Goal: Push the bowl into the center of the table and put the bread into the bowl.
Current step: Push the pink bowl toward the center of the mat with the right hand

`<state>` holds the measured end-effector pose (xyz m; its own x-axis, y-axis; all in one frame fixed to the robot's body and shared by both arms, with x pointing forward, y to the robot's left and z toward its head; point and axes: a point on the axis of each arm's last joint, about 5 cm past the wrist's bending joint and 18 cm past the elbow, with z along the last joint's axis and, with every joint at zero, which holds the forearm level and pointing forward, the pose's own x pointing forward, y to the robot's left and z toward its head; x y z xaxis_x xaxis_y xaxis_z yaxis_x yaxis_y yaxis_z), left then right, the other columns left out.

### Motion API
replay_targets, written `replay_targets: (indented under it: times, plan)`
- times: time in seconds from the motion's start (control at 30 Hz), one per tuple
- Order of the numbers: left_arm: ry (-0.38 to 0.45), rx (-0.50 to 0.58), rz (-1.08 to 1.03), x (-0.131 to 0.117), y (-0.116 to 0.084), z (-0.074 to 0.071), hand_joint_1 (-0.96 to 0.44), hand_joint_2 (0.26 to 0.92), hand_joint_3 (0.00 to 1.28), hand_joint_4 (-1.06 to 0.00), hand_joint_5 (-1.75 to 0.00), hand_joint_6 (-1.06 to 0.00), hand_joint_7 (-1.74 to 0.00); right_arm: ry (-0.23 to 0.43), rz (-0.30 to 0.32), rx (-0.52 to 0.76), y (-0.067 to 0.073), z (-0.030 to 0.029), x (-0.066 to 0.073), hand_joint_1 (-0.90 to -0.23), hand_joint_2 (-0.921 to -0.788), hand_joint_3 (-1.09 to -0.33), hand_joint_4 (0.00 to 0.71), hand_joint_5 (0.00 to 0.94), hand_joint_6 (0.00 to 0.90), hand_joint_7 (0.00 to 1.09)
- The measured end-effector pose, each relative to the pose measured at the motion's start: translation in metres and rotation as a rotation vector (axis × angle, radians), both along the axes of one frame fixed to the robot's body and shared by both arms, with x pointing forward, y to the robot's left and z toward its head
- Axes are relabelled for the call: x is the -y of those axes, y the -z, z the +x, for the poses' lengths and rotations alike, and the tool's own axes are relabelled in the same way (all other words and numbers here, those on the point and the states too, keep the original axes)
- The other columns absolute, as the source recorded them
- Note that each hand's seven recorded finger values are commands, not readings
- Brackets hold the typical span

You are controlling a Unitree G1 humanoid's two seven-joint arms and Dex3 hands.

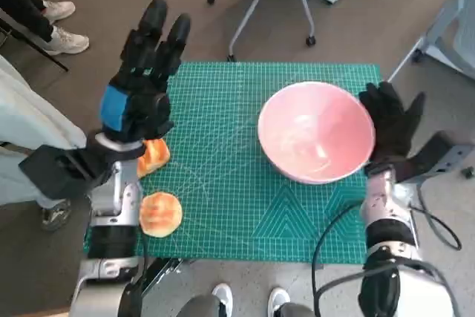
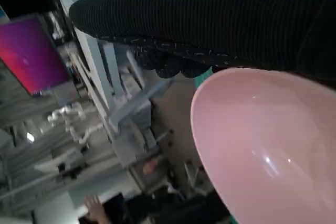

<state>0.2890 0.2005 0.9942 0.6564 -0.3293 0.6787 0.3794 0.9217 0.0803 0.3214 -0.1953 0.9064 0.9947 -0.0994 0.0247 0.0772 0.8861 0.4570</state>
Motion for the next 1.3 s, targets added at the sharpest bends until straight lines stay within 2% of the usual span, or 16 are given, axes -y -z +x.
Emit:
replay_targets:
  times: [0.27,0.5,1.03,1.3]
  plan:
    - [-0.029,0.001,-0.008,-0.007,0.002,-0.006,-0.67,0.921,0.6,-0.05,-0.01,-0.03,-0.13,-0.054,0.004,0.007,-0.004,0.0044,-0.012,-0.685,-0.921,-0.931,0.139,0.002,0.206,0.18]
    - [-0.064,0.002,-0.012,-0.012,0.0,-0.013,-0.68,0.921,0.59,-0.05,-0.01,0.0,-0.11,-0.098,0.021,0.018,-0.006,0.0071,-0.023,-0.69,-0.921,-0.924,0.131,0.0,0.201,0.17]
    - [-0.121,-0.01,0.004,-0.02,0.002,-0.022,-0.7,0.921,0.59,-0.05,0.0,0.0,-0.08,-0.163,0.051,0.017,-0.006,0.0092,-0.041,-0.712,-0.921,-0.911,0.144,0.005,0.208,0.17]
    - [-0.129,-0.005,-0.002,-0.02,0.001,-0.023,-0.71,0.921,0.6,-0.04,0.0,0.0,-0.09,-0.178,0.063,0.013,-0.005,0.0088,-0.048,-0.7,-0.921,-0.912,0.162,0.011,0.216,0.16]
